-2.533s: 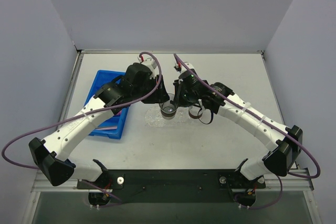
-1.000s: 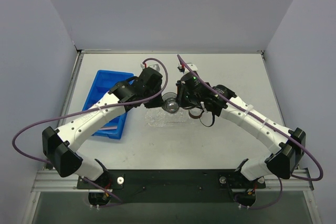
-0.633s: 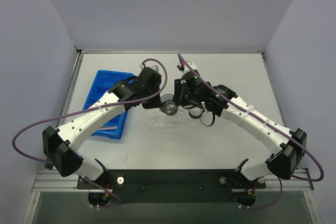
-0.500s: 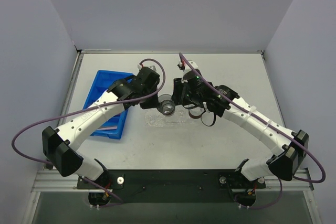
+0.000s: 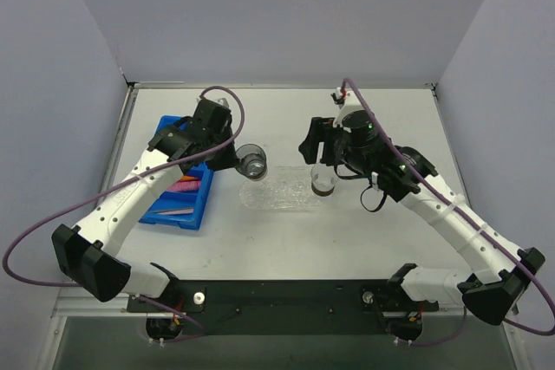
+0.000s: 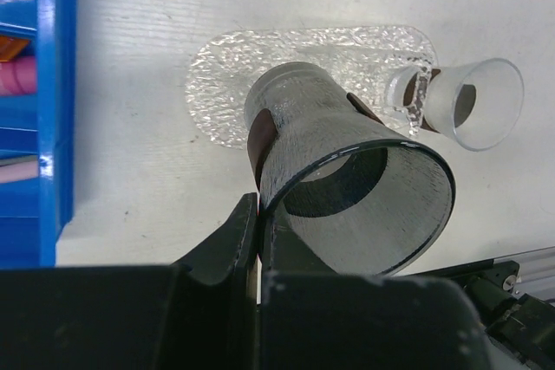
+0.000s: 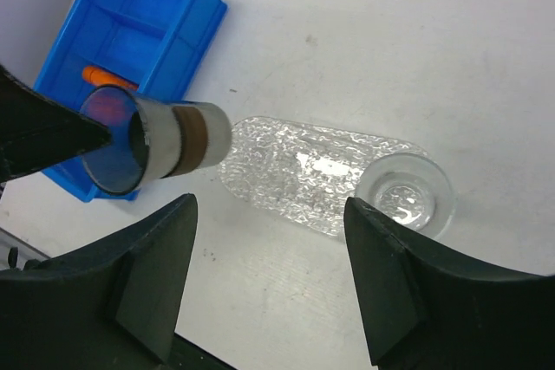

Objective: Prepare toiletry sets of a toothbrush and toothpaste on the tray

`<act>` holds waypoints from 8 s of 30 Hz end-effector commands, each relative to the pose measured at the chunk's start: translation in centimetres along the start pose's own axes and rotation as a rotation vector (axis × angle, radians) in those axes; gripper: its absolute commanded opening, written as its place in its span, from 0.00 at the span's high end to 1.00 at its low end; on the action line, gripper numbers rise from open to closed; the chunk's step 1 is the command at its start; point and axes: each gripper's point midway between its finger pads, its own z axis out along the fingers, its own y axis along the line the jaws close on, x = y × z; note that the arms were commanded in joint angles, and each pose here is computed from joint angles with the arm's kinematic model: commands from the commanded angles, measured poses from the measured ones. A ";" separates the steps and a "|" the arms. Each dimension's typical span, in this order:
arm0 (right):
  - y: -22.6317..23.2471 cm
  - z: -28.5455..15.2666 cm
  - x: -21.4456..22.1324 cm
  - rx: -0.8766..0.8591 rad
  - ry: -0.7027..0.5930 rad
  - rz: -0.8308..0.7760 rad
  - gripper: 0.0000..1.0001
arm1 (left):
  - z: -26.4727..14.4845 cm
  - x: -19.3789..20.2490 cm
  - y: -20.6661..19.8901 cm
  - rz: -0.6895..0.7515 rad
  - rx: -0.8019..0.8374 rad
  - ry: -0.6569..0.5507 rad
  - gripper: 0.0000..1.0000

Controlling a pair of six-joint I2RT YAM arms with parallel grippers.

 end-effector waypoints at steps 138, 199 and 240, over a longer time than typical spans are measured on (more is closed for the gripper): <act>-6.5 -1.8 0.1 0.111 -0.075 0.115 0.35 | 4.2 -3.4 1.5 0.239 0.050 -0.107 0.28; -8.8 0.5 -0.1 0.133 -0.023 0.168 0.37 | 8.8 -4.6 26.6 -0.899 -0.533 -0.439 0.59; -9.9 0.7 0.3 0.140 -0.014 0.222 0.37 | 12.5 -1.4 27.5 -0.872 -0.551 -0.337 0.65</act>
